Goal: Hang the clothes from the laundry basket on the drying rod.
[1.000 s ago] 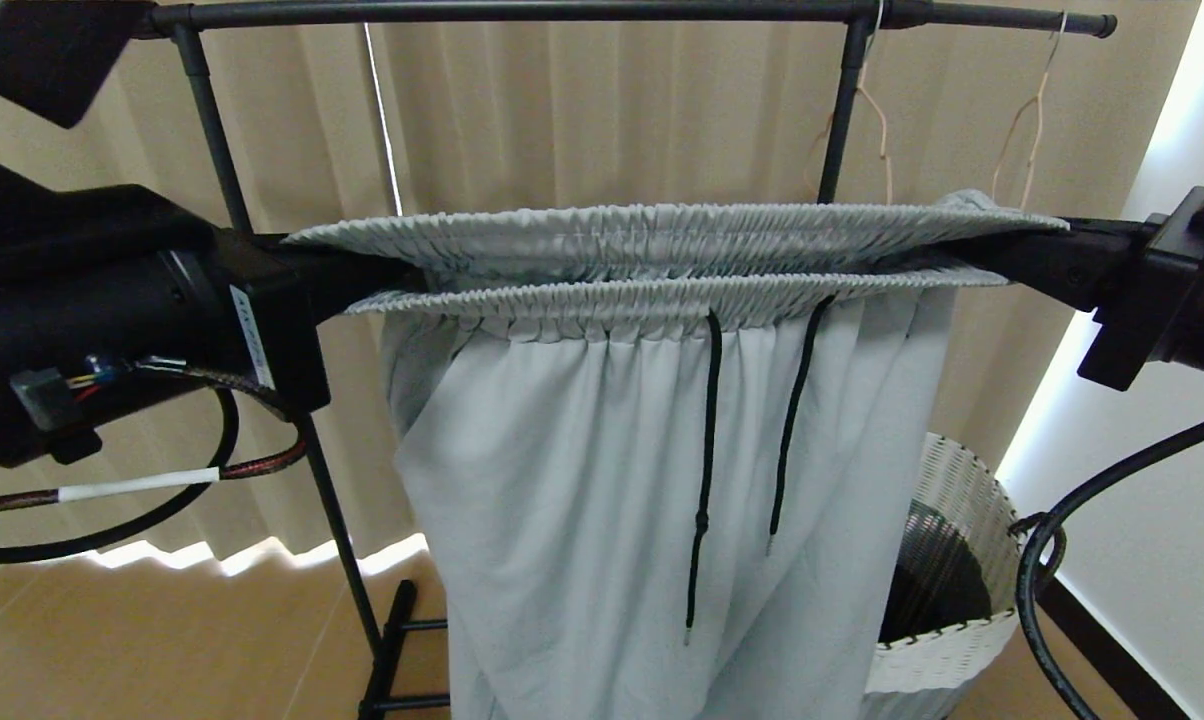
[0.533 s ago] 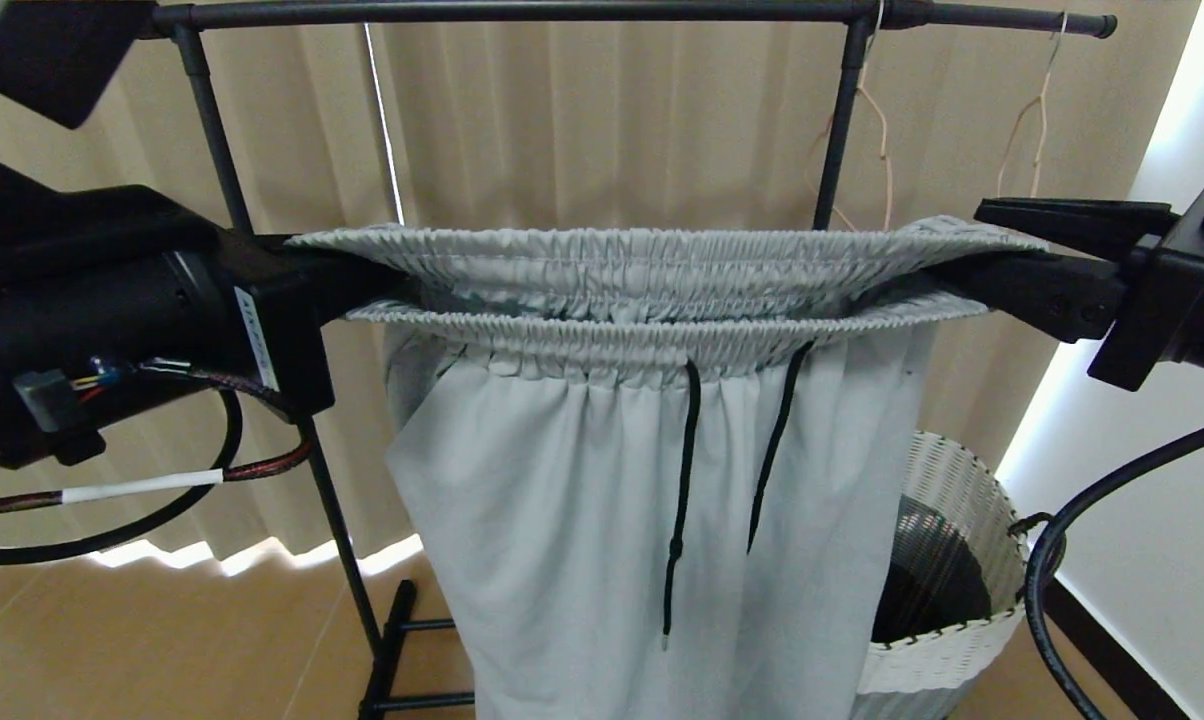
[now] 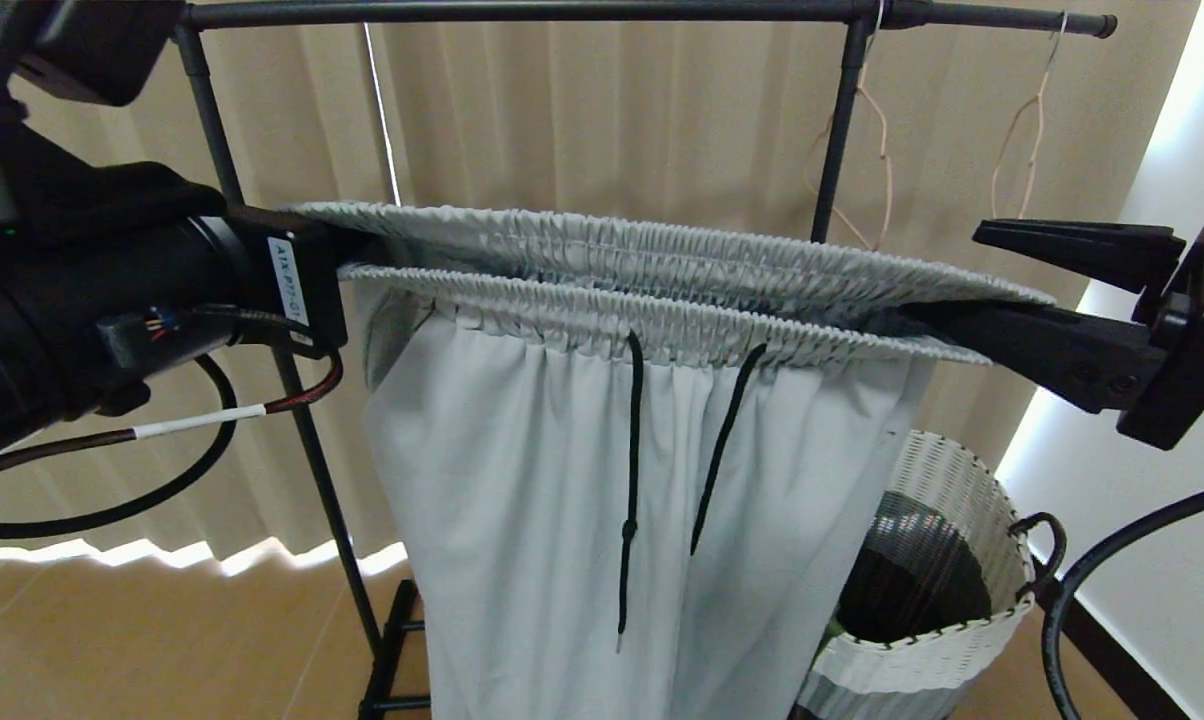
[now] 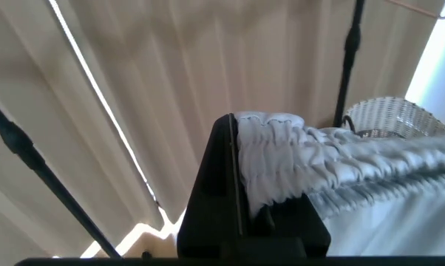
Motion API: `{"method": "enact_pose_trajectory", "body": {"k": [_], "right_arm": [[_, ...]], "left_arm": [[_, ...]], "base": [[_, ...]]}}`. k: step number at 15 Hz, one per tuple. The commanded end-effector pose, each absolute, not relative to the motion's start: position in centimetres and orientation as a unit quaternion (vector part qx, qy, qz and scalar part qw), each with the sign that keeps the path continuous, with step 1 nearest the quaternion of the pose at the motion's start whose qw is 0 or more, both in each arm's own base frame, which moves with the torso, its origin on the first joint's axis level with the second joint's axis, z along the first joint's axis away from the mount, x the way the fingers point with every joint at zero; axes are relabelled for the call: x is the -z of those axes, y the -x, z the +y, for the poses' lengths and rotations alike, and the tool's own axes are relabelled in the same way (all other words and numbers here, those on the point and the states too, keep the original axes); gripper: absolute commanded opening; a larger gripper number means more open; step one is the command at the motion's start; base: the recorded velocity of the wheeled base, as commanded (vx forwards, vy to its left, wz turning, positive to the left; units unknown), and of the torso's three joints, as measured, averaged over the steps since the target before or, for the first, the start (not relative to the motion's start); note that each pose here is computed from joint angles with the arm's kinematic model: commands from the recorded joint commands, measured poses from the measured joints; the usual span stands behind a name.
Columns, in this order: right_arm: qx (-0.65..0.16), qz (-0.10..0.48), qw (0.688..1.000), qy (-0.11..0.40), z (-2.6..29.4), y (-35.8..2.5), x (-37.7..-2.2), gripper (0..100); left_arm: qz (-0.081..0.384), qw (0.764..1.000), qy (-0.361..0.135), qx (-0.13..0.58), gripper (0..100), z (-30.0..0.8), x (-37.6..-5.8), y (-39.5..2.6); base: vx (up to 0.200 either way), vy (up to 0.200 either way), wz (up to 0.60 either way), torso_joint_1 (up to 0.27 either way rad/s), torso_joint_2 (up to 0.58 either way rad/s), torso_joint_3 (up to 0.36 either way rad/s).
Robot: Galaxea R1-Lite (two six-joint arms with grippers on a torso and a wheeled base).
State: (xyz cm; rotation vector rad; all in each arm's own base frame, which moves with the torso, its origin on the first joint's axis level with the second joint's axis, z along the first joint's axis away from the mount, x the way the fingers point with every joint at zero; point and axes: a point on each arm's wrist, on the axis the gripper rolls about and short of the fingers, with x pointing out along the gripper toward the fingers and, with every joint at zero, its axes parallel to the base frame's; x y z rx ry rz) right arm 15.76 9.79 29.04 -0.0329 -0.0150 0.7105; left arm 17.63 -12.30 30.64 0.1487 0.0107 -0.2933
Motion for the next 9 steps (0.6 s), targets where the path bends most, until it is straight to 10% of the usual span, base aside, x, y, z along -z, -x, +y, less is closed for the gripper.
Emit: {"method": "enact_pose_trajectory", "body": {"k": [1, 9], "right_arm": [[-0.350, -0.012, 0.936, 0.015, 9.52, -15.31, -29.10, 100], [-0.354, -0.015, 0.935, 0.013, 9.02, -14.42, -28.86, 100]], "left_arm": [[0.011, 0.987, -0.076, 0.142, 0, -12.49, -30.42, -18.16], [0.020, 0.988, -0.081, 0.132, 0, -12.14, -29.84, -18.42]], "base": [[0.000, 0.000, 0.00, 0.000, 0.00, 0.000], [0.000, 0.000, 0.00, 0.000, 0.00, 0.000]]}}
